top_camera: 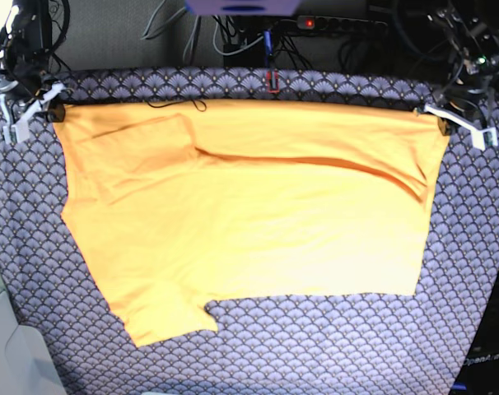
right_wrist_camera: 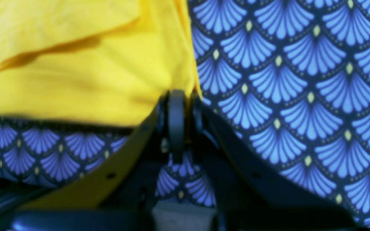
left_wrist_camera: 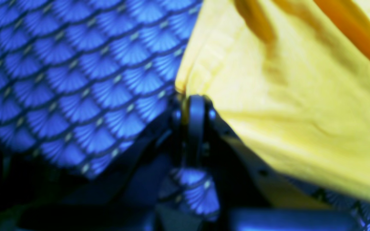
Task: Fold the T-shirt properly
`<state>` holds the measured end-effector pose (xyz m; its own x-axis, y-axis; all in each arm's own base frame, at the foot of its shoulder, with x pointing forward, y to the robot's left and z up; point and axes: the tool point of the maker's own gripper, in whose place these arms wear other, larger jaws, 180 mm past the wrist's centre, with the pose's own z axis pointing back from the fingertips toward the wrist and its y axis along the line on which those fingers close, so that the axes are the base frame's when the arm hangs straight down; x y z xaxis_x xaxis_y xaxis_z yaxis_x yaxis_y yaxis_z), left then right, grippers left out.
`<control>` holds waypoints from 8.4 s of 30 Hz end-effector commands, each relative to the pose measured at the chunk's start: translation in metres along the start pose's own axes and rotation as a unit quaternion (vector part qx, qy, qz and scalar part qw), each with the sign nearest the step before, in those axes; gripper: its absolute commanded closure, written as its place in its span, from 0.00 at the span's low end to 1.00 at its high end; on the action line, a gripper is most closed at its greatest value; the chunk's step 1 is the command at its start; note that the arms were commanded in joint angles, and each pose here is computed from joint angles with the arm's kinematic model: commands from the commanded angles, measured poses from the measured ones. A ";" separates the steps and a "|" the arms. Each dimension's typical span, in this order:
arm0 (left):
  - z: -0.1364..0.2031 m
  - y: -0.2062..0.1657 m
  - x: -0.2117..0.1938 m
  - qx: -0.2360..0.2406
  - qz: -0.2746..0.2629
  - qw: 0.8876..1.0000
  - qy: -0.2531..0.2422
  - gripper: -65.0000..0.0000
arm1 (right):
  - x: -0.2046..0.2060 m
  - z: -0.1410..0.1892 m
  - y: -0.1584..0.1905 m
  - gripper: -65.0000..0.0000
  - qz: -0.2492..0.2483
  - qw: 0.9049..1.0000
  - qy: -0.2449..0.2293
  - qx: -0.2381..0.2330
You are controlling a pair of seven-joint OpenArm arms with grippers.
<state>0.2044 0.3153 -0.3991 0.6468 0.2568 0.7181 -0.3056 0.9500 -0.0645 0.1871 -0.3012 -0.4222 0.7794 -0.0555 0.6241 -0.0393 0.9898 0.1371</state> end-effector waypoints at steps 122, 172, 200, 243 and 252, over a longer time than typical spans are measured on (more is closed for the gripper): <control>-0.056 -0.078 0.189 -0.008 -0.169 0.978 -0.122 0.45 | 0.281 -0.146 0.029 0.44 0.057 0.985 -0.153 0.059; -0.121 -0.114 0.203 -0.081 -0.084 0.983 -0.141 0.44 | 0.255 -0.156 0.037 1.00 0.048 0.986 -0.148 0.069; -0.187 -0.105 0.200 -0.052 -0.046 0.989 -0.129 0.44 | 0.253 -0.151 0.024 1.00 0.051 0.987 -0.142 0.057; -0.160 -0.098 0.200 -0.023 -0.082 0.987 -0.132 1.00 | 0.259 -0.141 0.001 1.00 0.022 0.986 -0.161 0.040; -0.148 -0.099 0.187 -0.014 -0.094 0.987 -0.129 1.00 | 0.239 -0.122 -0.013 1.00 0.067 0.982 -0.176 0.005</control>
<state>0.4445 0.2808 -0.3901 0.5586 0.0414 0.8284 -0.1434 0.9885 0.0473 0.4333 -0.2964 -0.3972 0.5701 0.0384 0.8207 -0.1603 0.9849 0.0653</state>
